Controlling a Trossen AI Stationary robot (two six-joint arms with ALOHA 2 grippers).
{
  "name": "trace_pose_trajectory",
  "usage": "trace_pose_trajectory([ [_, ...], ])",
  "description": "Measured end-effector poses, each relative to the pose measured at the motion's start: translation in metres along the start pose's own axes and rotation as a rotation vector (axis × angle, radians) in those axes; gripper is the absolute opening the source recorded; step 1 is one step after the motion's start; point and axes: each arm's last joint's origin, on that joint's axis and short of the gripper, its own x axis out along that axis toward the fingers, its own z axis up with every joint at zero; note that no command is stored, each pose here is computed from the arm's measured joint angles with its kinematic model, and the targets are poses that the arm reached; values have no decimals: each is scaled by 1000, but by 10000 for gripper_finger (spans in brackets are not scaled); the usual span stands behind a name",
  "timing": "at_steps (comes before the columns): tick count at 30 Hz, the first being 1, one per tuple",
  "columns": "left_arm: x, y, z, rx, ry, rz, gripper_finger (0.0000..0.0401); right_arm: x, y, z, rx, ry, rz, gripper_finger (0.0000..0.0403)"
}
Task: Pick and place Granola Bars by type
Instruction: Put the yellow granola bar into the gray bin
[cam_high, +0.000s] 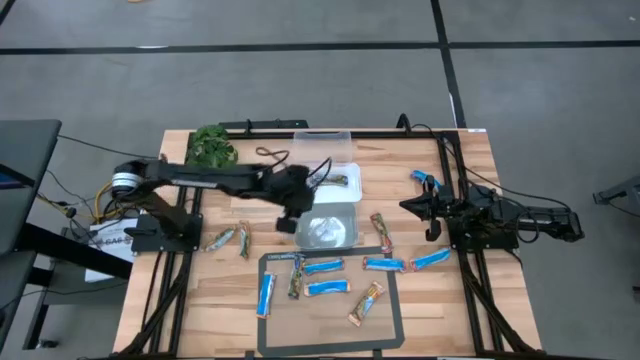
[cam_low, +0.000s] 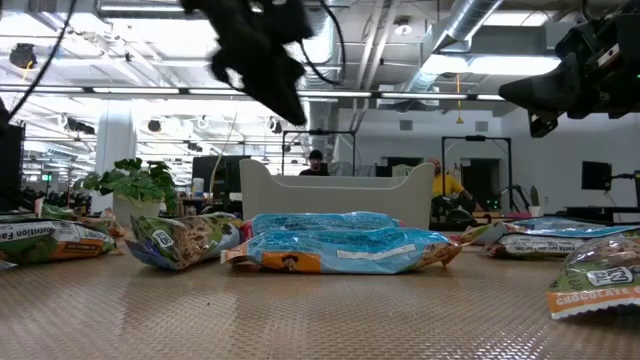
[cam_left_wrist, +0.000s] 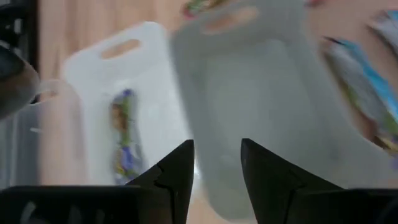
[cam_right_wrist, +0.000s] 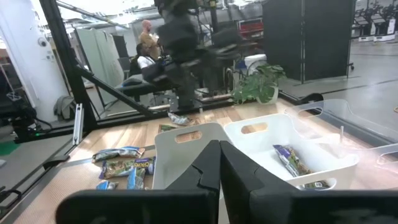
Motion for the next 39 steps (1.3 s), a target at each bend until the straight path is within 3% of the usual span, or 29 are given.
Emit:
trace_pose_trajectory([
  [9,-37,-72,-58,190,82,-127,126,0,0,0,0,0,0,0],
  [14,-37,-102,-98,427,228,-120,126,0,0,0,0,0,0,0],
  [18,-35,-115,-119,521,290,-100,126,0,0,0,0,0,0,0],
  [39,-31,-132,-134,646,419,-256,126,0,0,0,0,0,0,0],
])
